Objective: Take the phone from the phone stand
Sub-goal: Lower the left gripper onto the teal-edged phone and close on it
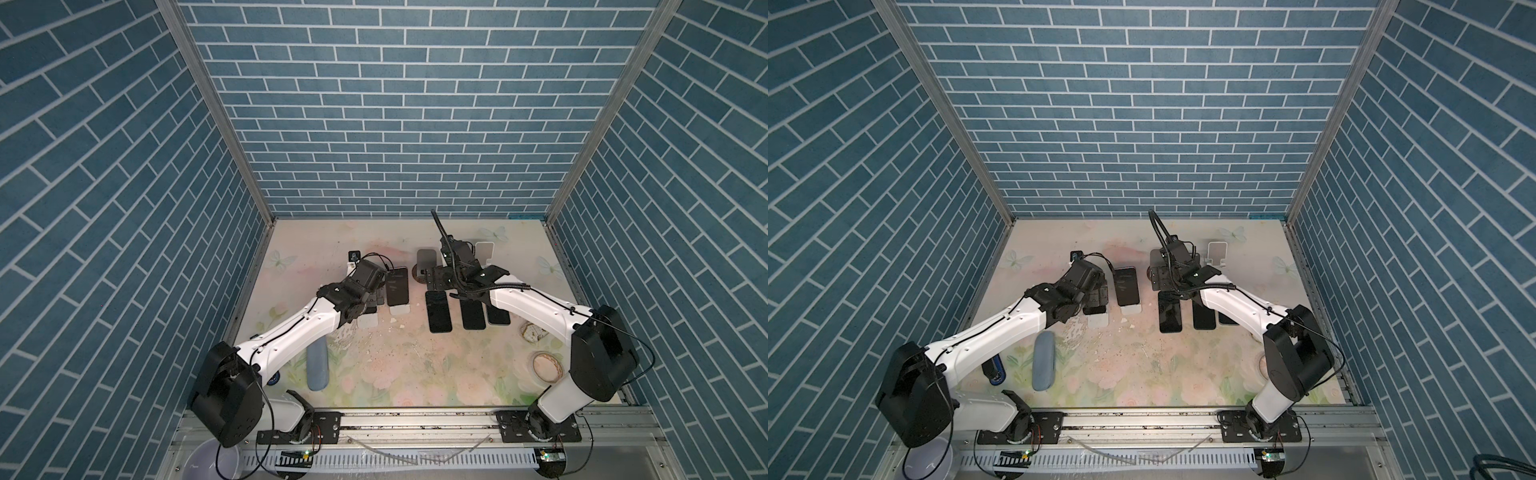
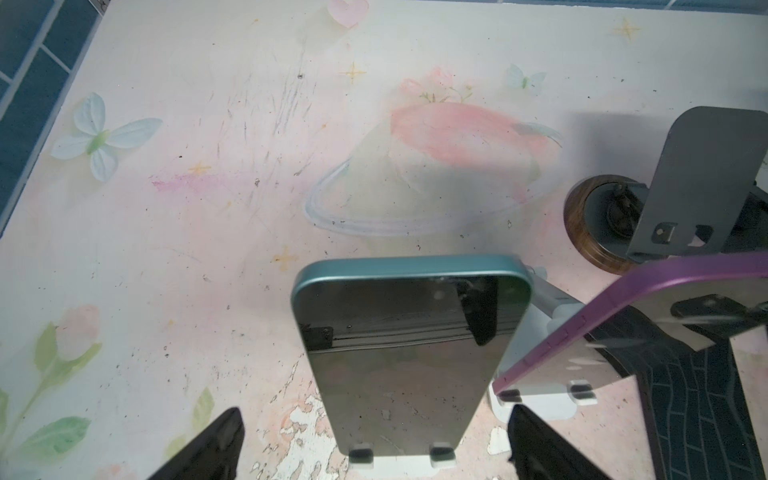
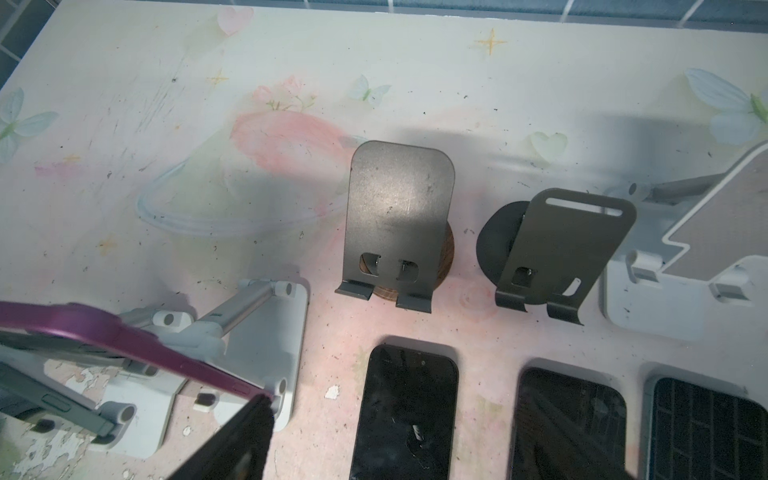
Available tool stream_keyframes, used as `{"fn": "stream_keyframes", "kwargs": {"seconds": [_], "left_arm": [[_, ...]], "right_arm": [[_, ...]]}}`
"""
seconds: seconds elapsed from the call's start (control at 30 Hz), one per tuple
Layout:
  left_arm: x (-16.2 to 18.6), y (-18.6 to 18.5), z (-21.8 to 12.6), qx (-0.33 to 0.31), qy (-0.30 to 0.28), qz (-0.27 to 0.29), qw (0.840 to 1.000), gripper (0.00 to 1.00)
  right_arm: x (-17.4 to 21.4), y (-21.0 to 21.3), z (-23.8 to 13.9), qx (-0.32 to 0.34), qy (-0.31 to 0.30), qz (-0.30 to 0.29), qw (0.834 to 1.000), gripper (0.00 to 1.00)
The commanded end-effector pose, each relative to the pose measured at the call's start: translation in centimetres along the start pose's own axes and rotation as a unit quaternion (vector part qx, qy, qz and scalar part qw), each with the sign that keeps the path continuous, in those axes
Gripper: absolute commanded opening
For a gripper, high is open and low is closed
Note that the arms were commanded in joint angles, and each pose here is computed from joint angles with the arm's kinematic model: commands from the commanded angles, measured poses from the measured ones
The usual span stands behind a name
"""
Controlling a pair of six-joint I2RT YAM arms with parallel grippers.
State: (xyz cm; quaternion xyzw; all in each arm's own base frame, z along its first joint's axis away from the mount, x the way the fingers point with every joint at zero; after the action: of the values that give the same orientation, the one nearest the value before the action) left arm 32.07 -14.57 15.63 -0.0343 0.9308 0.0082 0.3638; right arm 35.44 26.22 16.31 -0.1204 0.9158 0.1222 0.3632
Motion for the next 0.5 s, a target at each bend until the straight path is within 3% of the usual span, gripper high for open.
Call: {"fn": "stream_keyframes", "kwargs": {"seconds": [0.0,0.47], "left_arm": [[-1.0,-0.5,0.2,0.013,-0.007,-0.007,1.0,1.0],[-0.6,-0.7,2.3,0.003,-0.004,-0.007,1.0,0.97]], "right_arm": [[0.3,-0.8,-0.8,0.013,-0.003,-0.011,1.0,0.92],[0.7,-1.2,-0.7,0.022,0.005,-0.014,1.0,0.93]]}}
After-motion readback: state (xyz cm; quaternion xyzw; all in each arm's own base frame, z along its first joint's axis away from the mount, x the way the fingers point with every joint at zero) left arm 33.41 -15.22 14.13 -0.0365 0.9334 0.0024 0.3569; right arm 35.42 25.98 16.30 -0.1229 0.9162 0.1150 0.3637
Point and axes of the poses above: each gripper's point midway between its finger pads, its own z axis out along the fingers, its own y axis along the line the jaws close on, x = y × z, the point moved 1 cm from there along -z, back along the fingers, and after that the axes turned 1 degree about z, right-handed, at the moved point
